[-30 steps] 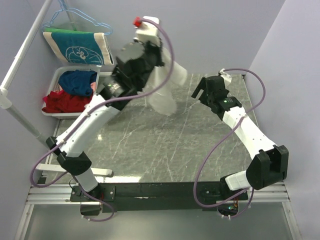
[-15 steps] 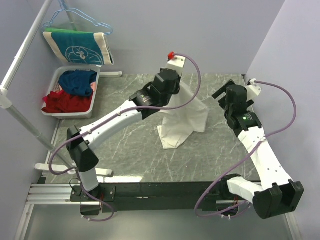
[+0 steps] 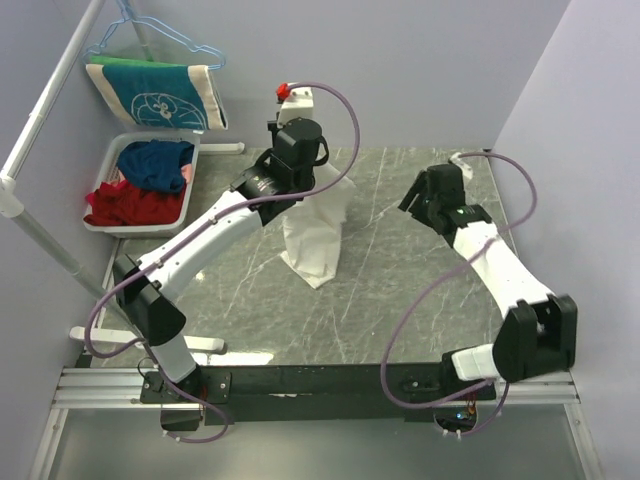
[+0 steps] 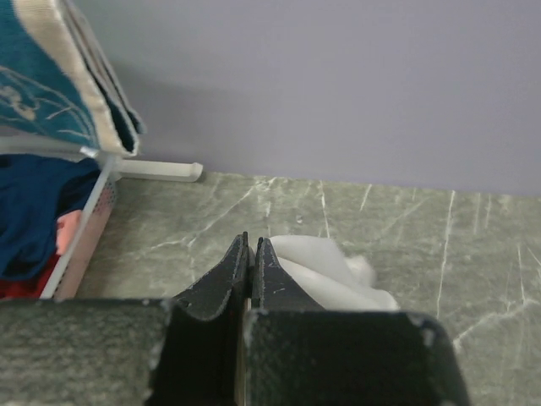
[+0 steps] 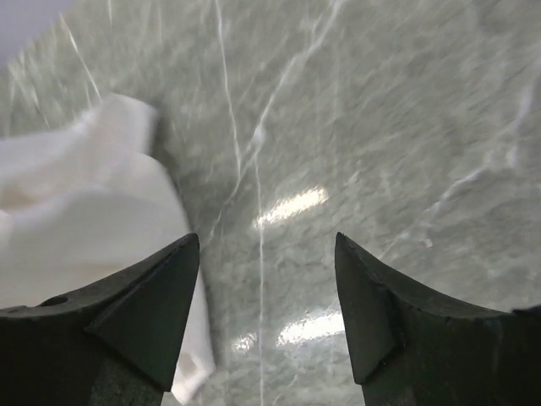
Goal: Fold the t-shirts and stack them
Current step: Move the tshirt to the center of the board, then flatten the tshirt out
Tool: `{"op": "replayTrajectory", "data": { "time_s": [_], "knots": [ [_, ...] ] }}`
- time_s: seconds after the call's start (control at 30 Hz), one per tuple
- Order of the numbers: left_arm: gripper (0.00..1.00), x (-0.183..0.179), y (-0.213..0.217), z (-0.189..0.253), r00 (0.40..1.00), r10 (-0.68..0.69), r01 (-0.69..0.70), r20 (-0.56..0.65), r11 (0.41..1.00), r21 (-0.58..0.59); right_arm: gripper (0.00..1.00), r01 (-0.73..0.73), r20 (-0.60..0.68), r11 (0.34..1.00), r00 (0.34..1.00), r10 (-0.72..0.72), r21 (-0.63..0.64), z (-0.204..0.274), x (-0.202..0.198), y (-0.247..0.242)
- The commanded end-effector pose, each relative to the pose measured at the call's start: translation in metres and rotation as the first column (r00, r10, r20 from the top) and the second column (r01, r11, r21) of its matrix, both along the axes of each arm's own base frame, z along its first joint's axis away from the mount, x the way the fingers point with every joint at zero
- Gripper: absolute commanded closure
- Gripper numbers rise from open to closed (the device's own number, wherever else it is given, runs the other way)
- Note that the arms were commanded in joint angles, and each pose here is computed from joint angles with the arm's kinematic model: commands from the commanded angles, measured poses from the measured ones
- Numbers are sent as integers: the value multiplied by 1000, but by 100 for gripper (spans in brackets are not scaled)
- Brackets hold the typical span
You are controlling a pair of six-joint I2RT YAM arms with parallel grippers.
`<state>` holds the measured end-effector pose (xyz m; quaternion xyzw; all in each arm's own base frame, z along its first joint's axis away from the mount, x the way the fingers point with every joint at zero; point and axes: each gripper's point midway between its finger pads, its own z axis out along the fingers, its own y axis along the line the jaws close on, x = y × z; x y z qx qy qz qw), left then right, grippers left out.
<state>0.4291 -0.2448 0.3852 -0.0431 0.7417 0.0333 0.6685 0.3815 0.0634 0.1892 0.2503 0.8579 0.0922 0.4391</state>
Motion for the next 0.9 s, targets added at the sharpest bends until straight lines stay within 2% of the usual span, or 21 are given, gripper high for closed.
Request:
{"op": "replayTrajectory", "data": {
  "time_s": [0.0, 0.17, 0.23, 0.3, 0.43, 0.6, 0.87],
  "knots": [
    [99, -17, 33, 38, 992, 112, -105, 65, 989, -100, 30, -206, -28, 978, 978, 207, 36, -9, 14, 44],
    [99, -17, 35, 52, 990, 110, -102, 86, 991, -90, 34, -398, -140, 915, 904, 403, 62, -49, 17, 98],
    [99, -17, 36, 57, 989, 114, -105, 96, 990, -90, 43, -462, -151, 885, 872, 465, 60, -52, 16, 124],
    [99, -19, 40, 61, 987, 129, -120, 101, 989, -90, 46, -523, -175, 850, 833, 525, 62, -64, 11, 147],
    [99, -22, 46, 76, 982, 140, -128, 126, 987, -97, 43, -578, -218, 812, 784, 581, 84, -79, 10, 175],
    [99, -29, 53, 117, 973, 140, -114, 185, 983, -143, 37, -627, -233, 772, 740, 631, 100, -90, 6, 195],
    [99, -43, 71, 137, 962, 173, -137, 212, 975, -174, 37, -719, -295, 687, 637, 712, 105, -116, -8, 239]
  ]
}}
